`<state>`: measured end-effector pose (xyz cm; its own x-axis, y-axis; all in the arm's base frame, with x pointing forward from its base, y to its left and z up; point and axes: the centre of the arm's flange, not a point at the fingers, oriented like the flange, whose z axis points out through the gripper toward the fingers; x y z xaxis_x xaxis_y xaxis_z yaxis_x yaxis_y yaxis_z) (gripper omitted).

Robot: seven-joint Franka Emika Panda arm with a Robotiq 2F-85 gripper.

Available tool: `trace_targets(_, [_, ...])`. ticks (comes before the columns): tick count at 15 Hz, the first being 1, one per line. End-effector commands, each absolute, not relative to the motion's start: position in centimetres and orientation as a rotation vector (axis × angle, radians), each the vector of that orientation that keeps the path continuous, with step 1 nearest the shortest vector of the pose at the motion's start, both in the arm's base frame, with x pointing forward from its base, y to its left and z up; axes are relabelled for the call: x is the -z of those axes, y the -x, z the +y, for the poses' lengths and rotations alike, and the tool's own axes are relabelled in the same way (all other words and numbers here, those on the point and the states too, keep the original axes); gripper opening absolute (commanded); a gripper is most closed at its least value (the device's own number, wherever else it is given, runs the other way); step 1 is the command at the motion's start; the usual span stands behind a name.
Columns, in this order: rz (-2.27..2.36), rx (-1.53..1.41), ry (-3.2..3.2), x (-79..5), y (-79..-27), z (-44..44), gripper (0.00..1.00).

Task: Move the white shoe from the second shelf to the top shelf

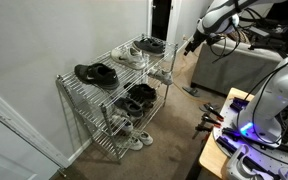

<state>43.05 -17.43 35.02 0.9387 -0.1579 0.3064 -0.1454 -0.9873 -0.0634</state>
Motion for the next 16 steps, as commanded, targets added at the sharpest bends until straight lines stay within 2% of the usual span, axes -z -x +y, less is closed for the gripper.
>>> trace_targets(1, [0.346,0.522,3.053,-29.5,-44.3,-18.8,1.00])
trace_targets(12, [0.526,0.351,3.034,-21.5,-51.0,-22.4,1.00])
trace_targets(13, [0.577,0.397,3.047,-22.8,-49.4,-21.0,1.00])
trace_targets(16, [0.564,0.355,3.047,-21.7,-50.6,-21.5,1.00])
